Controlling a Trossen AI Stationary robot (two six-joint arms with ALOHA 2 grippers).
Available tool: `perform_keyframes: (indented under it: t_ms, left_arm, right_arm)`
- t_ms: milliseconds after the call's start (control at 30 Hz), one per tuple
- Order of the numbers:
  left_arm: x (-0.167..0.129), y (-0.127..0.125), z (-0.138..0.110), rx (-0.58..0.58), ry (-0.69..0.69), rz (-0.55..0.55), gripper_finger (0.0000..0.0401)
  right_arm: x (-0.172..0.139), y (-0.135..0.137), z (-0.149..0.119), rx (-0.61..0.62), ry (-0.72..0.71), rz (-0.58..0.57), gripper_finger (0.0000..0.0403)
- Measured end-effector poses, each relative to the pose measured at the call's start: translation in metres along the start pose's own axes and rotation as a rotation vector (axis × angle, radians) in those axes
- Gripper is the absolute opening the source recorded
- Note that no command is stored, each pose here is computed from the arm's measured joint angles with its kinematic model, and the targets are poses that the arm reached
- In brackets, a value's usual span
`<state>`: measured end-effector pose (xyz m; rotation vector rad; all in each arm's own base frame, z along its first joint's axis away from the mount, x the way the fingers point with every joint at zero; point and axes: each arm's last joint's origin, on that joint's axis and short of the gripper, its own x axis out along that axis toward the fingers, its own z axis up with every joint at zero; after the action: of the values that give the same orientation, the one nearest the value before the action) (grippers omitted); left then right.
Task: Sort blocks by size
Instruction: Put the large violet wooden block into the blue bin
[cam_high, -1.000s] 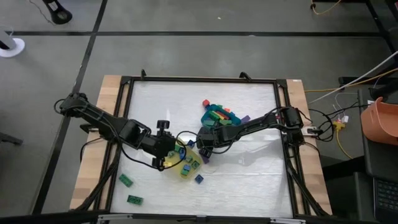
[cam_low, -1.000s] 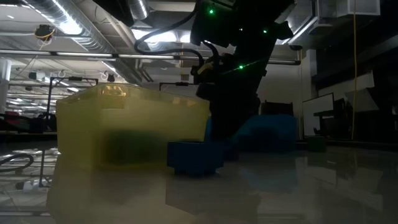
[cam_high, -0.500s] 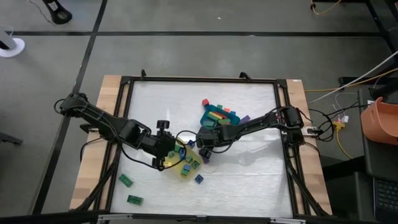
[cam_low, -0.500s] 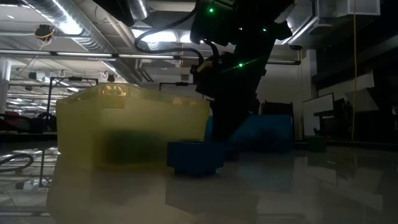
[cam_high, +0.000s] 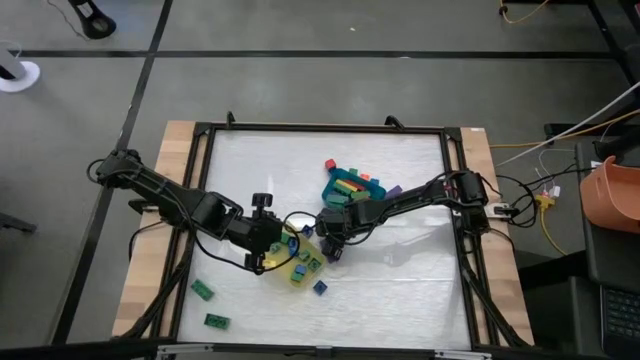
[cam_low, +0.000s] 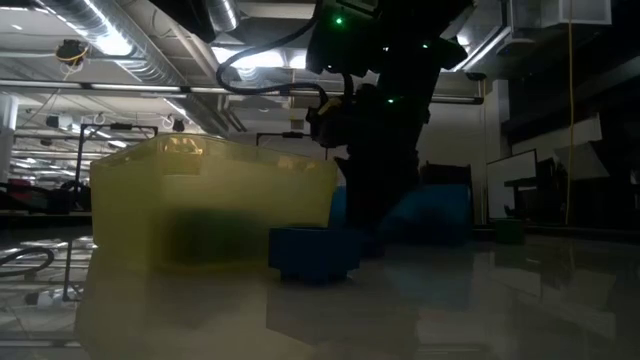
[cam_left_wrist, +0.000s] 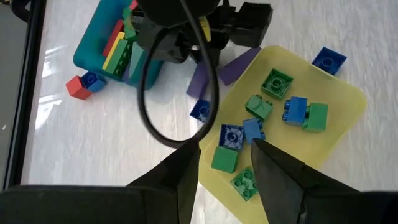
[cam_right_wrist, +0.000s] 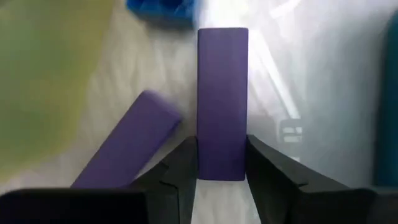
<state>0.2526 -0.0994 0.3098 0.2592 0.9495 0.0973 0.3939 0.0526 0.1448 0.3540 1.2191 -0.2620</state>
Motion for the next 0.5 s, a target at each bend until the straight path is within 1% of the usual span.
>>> perform_keyframes:
  t_ms: [133, 367, 500]
  left_arm:
    - [-0.0001, 0.0, 0.0, 0.0, -0.001, 0.0, 0.0133]
    - [0.0, 0.0, 0.0, 0.0, 0.0, -0.001, 0.0133]
    - [0.0, 0.0, 0.0, -0.015, 0.0, -0.001, 0.0133]
  right_arm:
    - [0.0013, 0.0007, -0.0023, -0.002, 0.035, 0.035, 0.0147]
    - [0.001, 0.0009, -0.0023, -0.01, 0.038, 0.037, 0.0197]
    - [0.001, 0.0009, -0.002, -0.01, 0.033, 0.034, 0.0214]
